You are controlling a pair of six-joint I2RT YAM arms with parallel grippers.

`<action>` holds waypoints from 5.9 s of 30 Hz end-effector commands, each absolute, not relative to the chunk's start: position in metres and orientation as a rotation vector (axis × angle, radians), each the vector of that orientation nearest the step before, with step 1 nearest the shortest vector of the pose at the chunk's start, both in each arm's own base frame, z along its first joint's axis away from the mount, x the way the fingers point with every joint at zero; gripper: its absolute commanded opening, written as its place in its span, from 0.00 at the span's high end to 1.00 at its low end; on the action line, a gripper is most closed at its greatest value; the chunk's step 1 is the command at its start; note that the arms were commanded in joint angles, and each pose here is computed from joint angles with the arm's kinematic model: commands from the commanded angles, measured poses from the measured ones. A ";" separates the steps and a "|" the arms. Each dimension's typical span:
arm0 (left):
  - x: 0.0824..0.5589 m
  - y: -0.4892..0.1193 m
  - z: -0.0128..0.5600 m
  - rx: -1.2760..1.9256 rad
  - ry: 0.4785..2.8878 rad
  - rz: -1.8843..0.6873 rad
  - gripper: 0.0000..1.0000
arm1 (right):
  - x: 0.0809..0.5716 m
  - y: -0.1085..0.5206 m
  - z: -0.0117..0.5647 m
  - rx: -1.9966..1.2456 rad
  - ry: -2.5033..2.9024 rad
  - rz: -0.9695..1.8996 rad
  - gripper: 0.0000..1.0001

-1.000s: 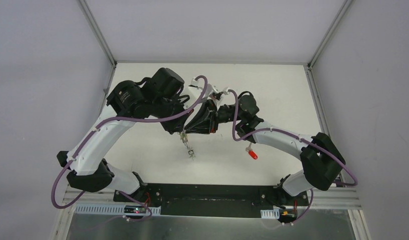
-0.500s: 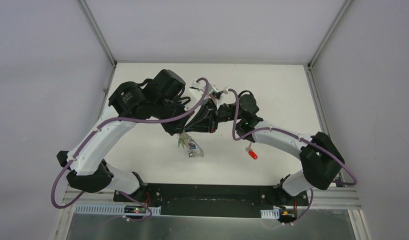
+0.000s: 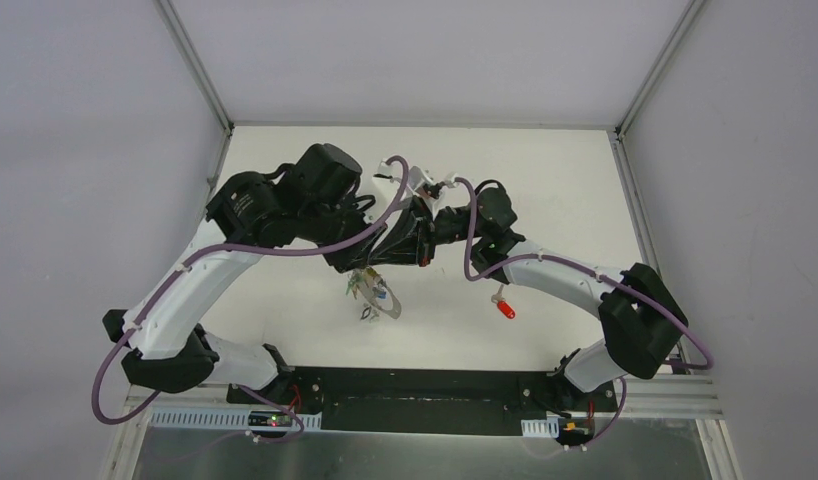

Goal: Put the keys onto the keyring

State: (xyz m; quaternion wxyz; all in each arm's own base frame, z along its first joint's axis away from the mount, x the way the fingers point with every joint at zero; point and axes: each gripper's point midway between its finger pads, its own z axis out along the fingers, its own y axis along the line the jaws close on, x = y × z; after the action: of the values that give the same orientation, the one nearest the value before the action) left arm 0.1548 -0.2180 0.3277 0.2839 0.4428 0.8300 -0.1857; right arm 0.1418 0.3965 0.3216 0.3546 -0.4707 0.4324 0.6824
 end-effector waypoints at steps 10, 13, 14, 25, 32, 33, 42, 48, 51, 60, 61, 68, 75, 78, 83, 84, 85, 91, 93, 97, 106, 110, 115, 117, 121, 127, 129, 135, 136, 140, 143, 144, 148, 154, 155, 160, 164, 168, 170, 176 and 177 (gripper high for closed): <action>0.154 -0.231 0.388 0.906 1.758 -0.750 0.51 | 0.149 0.382 0.370 -1.155 0.987 1.697 1.00; 0.149 -0.228 0.399 0.855 1.620 -0.794 0.50 | 0.152 0.375 0.376 -1.128 0.979 1.687 1.00; 0.148 -0.226 0.403 0.837 1.573 -0.806 0.49 | 0.154 0.373 0.377 -1.115 0.980 1.685 1.00; 0.134 -0.220 0.397 0.782 1.248 -0.868 0.51 | 0.157 0.355 0.409 -0.991 0.876 1.708 1.00; 0.138 -0.218 0.403 0.760 1.109 -0.822 0.55 | 0.153 0.353 0.411 -1.007 0.864 1.709 1.00; 0.139 -0.218 0.405 0.758 1.093 -0.816 0.55 | 0.153 0.353 0.411 -1.008 0.866 1.710 1.00; 0.151 -0.223 0.402 0.773 1.104 -0.752 0.63 | 0.153 0.354 0.408 -1.014 0.873 1.715 1.00; 0.158 -0.221 0.392 0.767 1.148 -0.720 0.72 | 0.152 0.354 0.407 -1.019 0.875 1.718 1.00; 0.160 -0.217 0.392 0.741 1.152 -0.709 0.76 | 0.152 0.354 0.407 -1.020 0.877 1.719 1.00; 0.158 -0.217 0.385 0.751 1.165 -0.719 1.00 | 0.153 0.355 0.406 -1.013 0.882 1.721 1.00; 0.157 -0.218 0.382 0.761 1.173 -0.721 1.00 | 0.153 0.355 0.407 -1.014 0.880 1.721 1.00; 0.156 -0.226 0.366 0.817 1.238 -0.745 1.00 | 0.153 0.355 0.407 -1.016 0.880 1.722 1.00; 0.157 -0.230 0.353 0.871 1.305 -0.727 1.00 | 0.154 0.355 0.406 -1.013 0.883 1.721 1.00; 0.158 -0.228 0.354 0.872 1.308 -0.713 1.00 | 0.154 0.355 0.405 -1.015 0.885 1.723 1.00; 0.160 -0.217 0.369 0.821 1.280 -0.683 0.76 | 0.153 0.355 0.404 -1.017 0.887 1.725 1.00; 0.159 -0.215 0.373 0.817 1.269 -0.679 0.72 | 0.153 0.355 0.404 -1.017 0.890 1.724 1.00; 0.157 -0.213 0.377 0.814 1.252 -0.678 0.70 | 0.153 0.355 0.403 -1.018 0.891 1.726 1.00; 0.150 -0.211 0.395 0.840 1.181 -0.675 0.67 | 0.153 0.355 0.402 -1.023 0.894 1.730 1.00; 0.150 -0.210 0.401 0.832 1.175 -0.673 0.67 | 0.153 0.355 0.402 -1.025 0.895 1.731 1.00; 0.155 -0.210 0.406 0.816 1.181 -0.658 0.68 | 0.152 0.355 0.402 -1.031 0.895 1.733 1.00; 0.158 -0.225 0.410 0.870 1.181 -0.674 0.68 | 0.152 0.355 0.401 -1.035 0.899 1.736 1.00; 0.157 -0.228 0.407 0.894 1.185 -0.673 0.75 | 0.152 0.355 0.401 -1.036 0.897 1.735 1.00; 0.155 -0.226 0.401 0.897 1.201 -0.681 0.87 | 0.152 0.356 0.401 -1.031 0.899 1.736 1.00; 0.154 -0.225 0.398 0.898 1.212 -0.687 0.89 | 0.153 0.356 0.401 -1.029 0.900 1.736 1.00; 0.154 -0.225 0.392 0.896 1.240 -0.694 0.92 | 0.153 0.356 0.401 -1.026 0.900 1.735 1.00; 0.154 -0.227 0.383 0.919 1.262 -0.696 1.00 | 0.153 0.356 0.401 -1.027 0.900 1.736 1.00; 0.154 -0.230 0.379 0.931 1.273 -0.697 1.00 | 0.153 0.356 0.402 -1.027 0.899 1.735 1.00; 0.158 -0.238 0.363 0.961 1.320 -0.708 1.00 | 0.152 0.355 0.404 -1.034 0.891 1.734 1.00; 0.158 -0.239 0.361 0.964 1.327 -0.709 1.00 | 0.152 0.355 0.404 -1.036 0.889 1.733 1.00; 0.158 -0.244 0.357 0.987 1.335 -0.722 1.00 | 0.151 0.355 0.403 -1.039 0.889 1.734 1.00; 0.158 -0.247 0.357 1.001 1.330 -0.722 0.99 | 0.151 0.355 0.403 -1.038 0.890 1.733 1.00; 0.159 -0.246 0.358 1.001 1.326 -0.719 0.95 | 0.151 0.355 0.404 -1.038 0.889 1.734 1.00; 0.158 -0.240 0.365 0.979 1.309 -0.705 0.77 | 0.151 0.355 0.403 -1.041 0.889 1.733 1.00; 0.155 -0.237 0.375 0.934 1.272 -0.727 0.62 | 0.151 0.356 0.400 -1.041 0.898 1.736 1.00; 0.155 -0.237 0.376 0.925 1.267 -0.732 0.62 | 0.152 0.356 0.399 -1.041 0.900 1.737 1.00; 0.157 -0.237 0.383 0.881 1.238 -0.740 0.65 | 0.152 0.356 0.400 -1.042 0.899 1.736 1.00; 0.158 -0.238 0.385 0.864 1.233 -0.749 0.69 | 0.151 0.356 0.399 -1.043 0.900 1.737 1.00; 0.161 -0.238 0.387 0.837 1.237 -0.751 0.75 | 0.151 0.356 0.398 -1.044 0.902 1.737 1.00; 0.163 -0.237 0.389 0.822 1.232 -0.747 0.76 | 0.151 0.355 0.398 -1.044 0.903 1.738 1.00; 0.164 -0.237 0.392 0.813 1.217 -0.745 0.76 | 0.151 0.355 0.398 -1.044 0.901 1.737 1.00; 0.163 -0.238 0.392 0.819 1.217 -0.751 0.78 | 0.150 0.355 0.398 -1.046 0.901 1.737 1.00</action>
State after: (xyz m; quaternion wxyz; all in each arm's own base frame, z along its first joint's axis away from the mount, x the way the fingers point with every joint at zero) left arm 0.1634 -0.2371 0.3770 0.6622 0.3796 0.5589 -0.3241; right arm 0.1590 0.3634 0.3750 0.4151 -0.4178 0.4024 0.7009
